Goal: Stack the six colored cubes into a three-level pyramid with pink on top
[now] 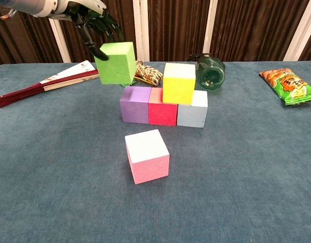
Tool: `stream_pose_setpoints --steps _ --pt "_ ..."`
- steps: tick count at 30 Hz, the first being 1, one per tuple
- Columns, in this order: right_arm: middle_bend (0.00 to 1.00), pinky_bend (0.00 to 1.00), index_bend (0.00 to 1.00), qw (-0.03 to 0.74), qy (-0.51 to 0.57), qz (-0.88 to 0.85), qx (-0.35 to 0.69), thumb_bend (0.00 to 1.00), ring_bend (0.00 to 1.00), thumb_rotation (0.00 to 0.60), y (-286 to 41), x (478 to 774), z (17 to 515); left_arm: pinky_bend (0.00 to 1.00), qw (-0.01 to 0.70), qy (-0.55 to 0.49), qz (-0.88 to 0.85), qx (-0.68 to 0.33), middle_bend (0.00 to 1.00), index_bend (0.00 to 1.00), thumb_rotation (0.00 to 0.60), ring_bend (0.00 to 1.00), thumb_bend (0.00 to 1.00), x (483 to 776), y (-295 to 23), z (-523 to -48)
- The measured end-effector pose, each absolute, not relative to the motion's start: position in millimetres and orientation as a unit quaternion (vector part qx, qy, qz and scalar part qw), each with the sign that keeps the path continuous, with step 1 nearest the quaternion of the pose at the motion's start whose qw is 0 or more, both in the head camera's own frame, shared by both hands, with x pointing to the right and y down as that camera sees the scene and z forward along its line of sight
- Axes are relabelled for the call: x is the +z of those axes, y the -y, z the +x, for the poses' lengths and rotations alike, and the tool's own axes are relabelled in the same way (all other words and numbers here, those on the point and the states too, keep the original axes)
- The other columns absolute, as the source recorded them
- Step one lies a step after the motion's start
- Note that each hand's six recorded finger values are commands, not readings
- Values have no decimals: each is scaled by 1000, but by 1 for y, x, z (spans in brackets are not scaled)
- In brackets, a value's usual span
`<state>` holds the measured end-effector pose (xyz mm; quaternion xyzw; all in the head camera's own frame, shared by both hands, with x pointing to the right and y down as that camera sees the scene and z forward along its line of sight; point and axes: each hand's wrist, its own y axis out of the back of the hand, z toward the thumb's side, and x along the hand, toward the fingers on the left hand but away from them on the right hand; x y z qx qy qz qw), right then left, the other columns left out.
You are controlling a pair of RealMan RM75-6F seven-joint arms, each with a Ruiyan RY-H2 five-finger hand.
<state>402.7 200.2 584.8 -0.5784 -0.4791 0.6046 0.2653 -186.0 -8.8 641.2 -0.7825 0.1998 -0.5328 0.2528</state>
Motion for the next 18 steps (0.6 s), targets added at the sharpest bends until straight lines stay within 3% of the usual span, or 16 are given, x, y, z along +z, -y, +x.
stream_pose_setpoints --steps 18 --pt "96 11 143 263 483 -579 602 268 76 600 -199 584 404 0 264 -190 -777 -539 287 225 600 0 318 653 6 -167"
